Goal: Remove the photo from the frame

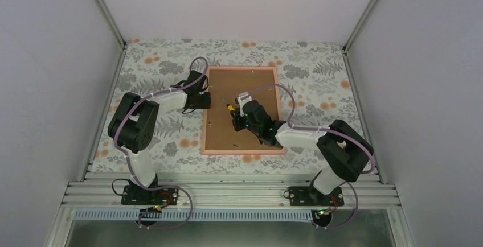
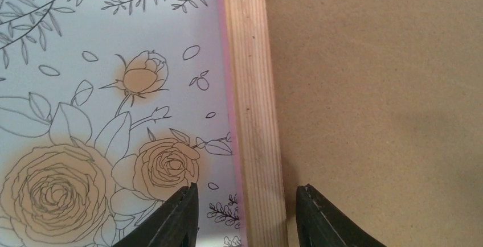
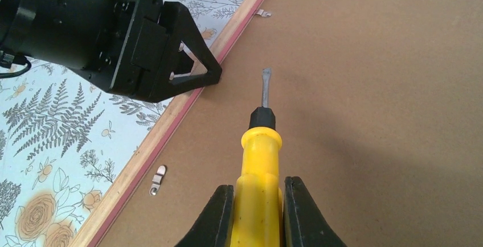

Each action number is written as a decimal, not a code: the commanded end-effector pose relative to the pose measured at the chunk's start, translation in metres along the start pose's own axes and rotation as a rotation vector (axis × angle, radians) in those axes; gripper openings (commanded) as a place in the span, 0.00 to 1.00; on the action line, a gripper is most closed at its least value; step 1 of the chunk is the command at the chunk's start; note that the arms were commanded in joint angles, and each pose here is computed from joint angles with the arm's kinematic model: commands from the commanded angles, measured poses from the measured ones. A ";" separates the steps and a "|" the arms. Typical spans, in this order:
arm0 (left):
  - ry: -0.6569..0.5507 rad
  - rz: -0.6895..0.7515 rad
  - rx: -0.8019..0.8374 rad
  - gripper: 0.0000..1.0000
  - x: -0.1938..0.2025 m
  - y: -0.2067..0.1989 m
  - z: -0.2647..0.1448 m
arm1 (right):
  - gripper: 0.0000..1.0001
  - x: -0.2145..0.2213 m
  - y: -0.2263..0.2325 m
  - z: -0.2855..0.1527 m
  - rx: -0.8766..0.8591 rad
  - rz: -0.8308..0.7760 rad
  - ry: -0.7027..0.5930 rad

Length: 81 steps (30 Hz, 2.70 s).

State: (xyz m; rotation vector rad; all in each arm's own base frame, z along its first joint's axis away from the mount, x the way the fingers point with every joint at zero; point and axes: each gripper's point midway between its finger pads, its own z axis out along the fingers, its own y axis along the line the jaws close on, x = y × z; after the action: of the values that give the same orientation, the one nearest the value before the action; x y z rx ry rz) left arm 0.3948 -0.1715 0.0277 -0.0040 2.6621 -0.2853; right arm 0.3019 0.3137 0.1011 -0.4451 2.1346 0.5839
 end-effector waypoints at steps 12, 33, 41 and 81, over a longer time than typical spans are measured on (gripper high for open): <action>0.062 0.044 0.063 0.15 0.032 -0.002 0.000 | 0.04 -0.024 0.022 0.042 -0.094 -0.065 -0.009; 0.075 0.025 0.086 0.15 0.056 -0.003 -0.014 | 0.04 -0.015 0.016 0.089 -0.093 -0.067 0.056; 0.074 0.029 0.089 0.15 0.056 -0.006 -0.015 | 0.04 -0.016 -0.010 0.094 -0.007 -0.007 0.050; -0.008 -0.186 0.030 0.14 0.064 0.010 -0.030 | 0.04 -0.031 -0.020 0.053 0.058 0.113 0.001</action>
State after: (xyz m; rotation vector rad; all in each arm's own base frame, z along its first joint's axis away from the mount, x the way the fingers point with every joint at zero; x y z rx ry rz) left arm 0.3344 -0.1721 0.0253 -0.0803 2.6354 -0.3810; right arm 0.3620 0.3475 0.0865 -0.3799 2.1905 0.6559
